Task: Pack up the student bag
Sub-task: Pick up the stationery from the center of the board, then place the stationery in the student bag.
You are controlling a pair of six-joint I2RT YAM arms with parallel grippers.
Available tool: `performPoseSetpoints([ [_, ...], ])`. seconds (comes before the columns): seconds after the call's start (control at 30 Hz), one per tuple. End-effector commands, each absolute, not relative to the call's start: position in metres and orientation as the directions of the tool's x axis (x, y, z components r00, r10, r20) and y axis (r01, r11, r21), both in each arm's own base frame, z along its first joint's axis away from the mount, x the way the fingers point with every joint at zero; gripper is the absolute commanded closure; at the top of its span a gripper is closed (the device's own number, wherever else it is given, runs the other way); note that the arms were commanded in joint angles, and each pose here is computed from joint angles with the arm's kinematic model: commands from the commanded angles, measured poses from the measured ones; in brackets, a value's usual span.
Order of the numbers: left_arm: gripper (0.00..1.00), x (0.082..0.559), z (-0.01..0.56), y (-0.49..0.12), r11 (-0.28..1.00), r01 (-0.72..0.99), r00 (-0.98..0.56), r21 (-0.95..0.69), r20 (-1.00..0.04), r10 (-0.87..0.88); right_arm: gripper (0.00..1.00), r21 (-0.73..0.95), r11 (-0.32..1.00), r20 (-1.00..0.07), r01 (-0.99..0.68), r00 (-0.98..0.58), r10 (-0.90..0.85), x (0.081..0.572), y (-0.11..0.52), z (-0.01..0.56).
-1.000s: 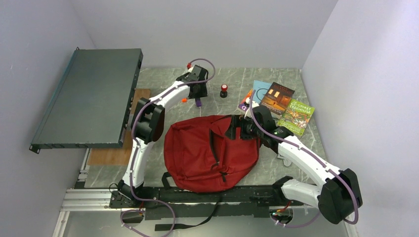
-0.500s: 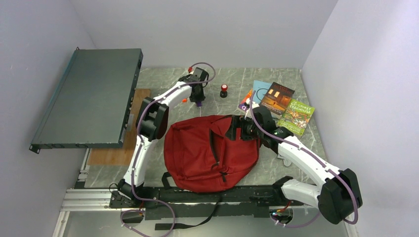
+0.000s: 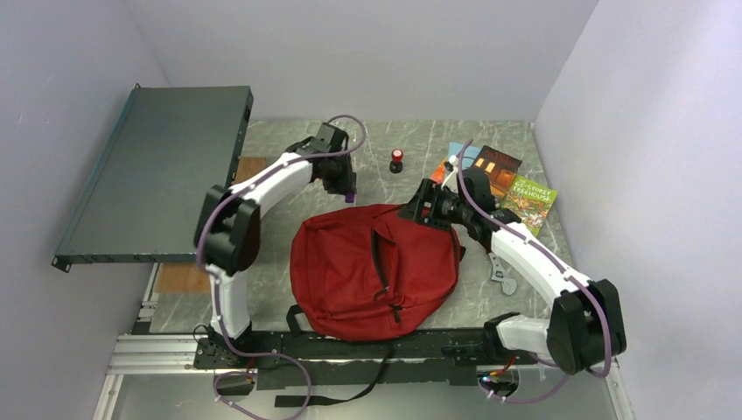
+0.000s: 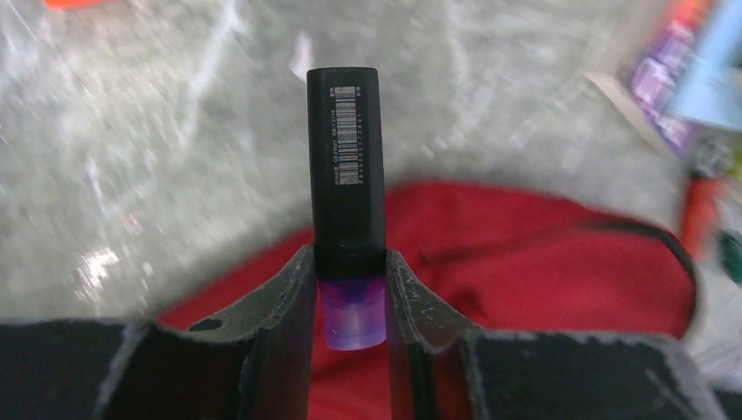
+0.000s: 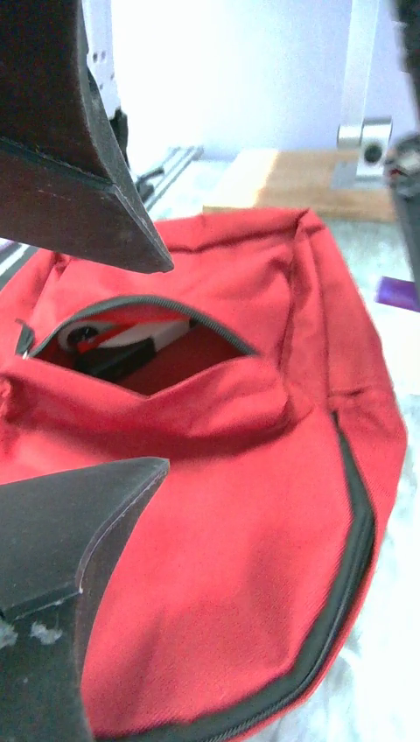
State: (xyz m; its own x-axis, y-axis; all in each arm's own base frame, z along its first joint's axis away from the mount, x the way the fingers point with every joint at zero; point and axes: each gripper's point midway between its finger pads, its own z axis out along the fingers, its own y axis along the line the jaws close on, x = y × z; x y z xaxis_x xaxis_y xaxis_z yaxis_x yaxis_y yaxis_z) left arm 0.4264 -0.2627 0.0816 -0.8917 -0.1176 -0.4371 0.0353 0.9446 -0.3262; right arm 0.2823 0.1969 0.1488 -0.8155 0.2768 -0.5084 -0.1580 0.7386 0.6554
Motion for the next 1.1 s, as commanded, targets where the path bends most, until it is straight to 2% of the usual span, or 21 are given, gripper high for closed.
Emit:
performPoseSetpoints([
  [0.0,0.91,0.383,0.162,-0.297,0.803,0.154,-0.865,-0.576,-0.472,-0.172,0.21,0.768,0.608,-0.493,-0.202,-0.792,0.36,0.309,0.223,0.197],
  [0.2,0.93,0.322,0.165,-0.318,0.761,0.202,-0.887,-0.617,-0.445,-0.126,0.19,0.86,0.491,-0.392,-0.141,-0.799,0.456,0.324,0.238,0.204],
  [0.37,0.93,0.291,0.171,-0.338,0.745,0.245,-0.885,-0.62,-0.457,-0.089,0.23,0.889,0.446,-0.334,-0.108,-0.818,0.467,0.322,0.243,0.192],
  [0.53,0.93,0.277,0.178,-0.352,0.737,0.277,-0.882,-0.616,-0.467,-0.058,0.35,0.882,0.468,-0.311,-0.059,-0.819,0.482,0.315,0.237,0.172],
  [0.57,0.93,0.275,0.179,-0.354,0.74,0.282,-0.88,-0.61,-0.472,-0.053,0.38,0.807,0.557,-0.461,-0.194,-0.798,0.39,0.314,0.231,0.159],
  [0.6,0.93,0.274,0.178,-0.355,0.743,0.285,-0.88,-0.606,-0.473,-0.049,0.39,0.87,0.49,-0.314,-0.045,-0.818,0.482,0.312,0.233,0.161],
  [0.63,0.94,0.272,0.178,-0.356,0.744,0.286,-0.881,-0.604,-0.472,-0.045,0.4,0.876,0.482,-0.29,-0.018,-0.818,0.497,0.311,0.232,0.159],
  [0.9,0.94,0.26,0.182,-0.366,0.729,0.305,-0.88,-0.612,-0.473,-0.029,0.55,0.901,0.434,-0.236,0.003,-0.837,0.494,0.304,0.237,0.151],
  [0.97,0.94,0.258,0.183,-0.368,0.727,0.309,-0.88,-0.613,-0.474,-0.025,0.61,0.905,0.426,-0.235,-0.004,-0.839,0.492,0.302,0.238,0.152],
  [1.07,0.93,0.255,0.184,-0.368,0.726,0.315,-0.879,-0.611,-0.477,-0.02,0.77,0.909,0.417,-0.242,-0.021,-0.839,0.487,0.3,0.238,0.155],
])
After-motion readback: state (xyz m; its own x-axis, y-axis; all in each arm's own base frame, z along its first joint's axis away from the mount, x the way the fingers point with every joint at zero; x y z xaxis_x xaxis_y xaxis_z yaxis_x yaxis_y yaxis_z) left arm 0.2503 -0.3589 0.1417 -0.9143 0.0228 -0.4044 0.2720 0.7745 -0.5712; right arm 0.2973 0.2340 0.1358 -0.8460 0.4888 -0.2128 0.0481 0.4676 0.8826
